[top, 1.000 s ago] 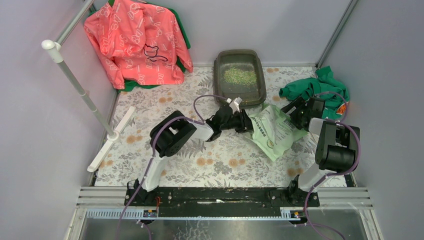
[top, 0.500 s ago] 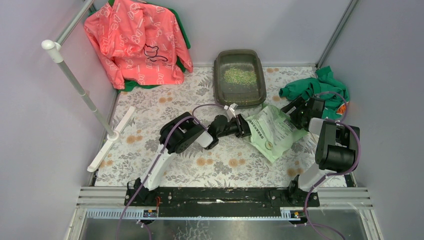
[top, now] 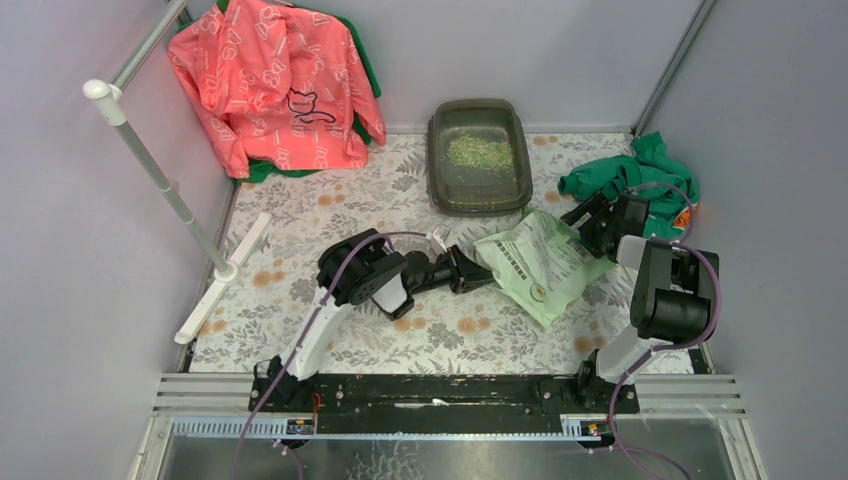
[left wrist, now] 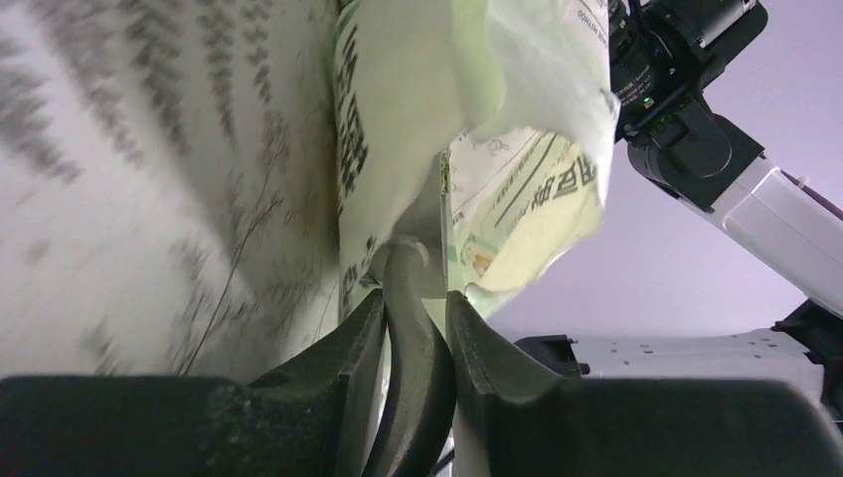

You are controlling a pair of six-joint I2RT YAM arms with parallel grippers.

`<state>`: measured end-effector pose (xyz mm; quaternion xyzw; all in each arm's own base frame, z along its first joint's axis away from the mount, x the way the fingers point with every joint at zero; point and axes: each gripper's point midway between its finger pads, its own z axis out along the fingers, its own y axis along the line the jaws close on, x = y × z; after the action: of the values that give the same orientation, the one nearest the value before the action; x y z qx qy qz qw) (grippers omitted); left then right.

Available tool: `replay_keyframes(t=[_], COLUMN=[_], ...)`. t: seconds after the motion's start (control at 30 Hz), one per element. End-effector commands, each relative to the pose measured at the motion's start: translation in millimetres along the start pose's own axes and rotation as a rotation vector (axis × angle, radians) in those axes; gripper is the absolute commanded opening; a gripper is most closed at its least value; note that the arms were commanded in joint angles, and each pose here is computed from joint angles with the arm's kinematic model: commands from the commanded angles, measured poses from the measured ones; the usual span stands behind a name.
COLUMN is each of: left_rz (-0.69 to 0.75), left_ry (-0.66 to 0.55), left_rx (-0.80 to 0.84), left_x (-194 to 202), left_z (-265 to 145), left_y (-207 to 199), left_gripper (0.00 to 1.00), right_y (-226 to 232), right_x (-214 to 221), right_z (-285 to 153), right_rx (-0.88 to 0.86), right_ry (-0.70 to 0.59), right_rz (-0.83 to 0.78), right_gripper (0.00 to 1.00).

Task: Fill the litter box with clean litter
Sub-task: 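Scoop the cat litter from the cat litter bag.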

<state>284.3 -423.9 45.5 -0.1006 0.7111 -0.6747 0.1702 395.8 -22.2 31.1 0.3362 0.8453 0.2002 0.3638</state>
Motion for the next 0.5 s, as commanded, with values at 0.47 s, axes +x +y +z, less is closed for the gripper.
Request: replay_keyframes(t=[0.47], left_rz=[0.073], left_ry=[-0.117], left_rx=[-0.122], left_x=[-12.8], left_z=[-121.8], left_y=[2.0], left_gripper=[0.00], right_y=[-22.5], right_x=[62.1], right_z=[0.9], right_rx=[0.076], right_ry=[0.195], right_rz=[0.026], right_gripper=[0.89])
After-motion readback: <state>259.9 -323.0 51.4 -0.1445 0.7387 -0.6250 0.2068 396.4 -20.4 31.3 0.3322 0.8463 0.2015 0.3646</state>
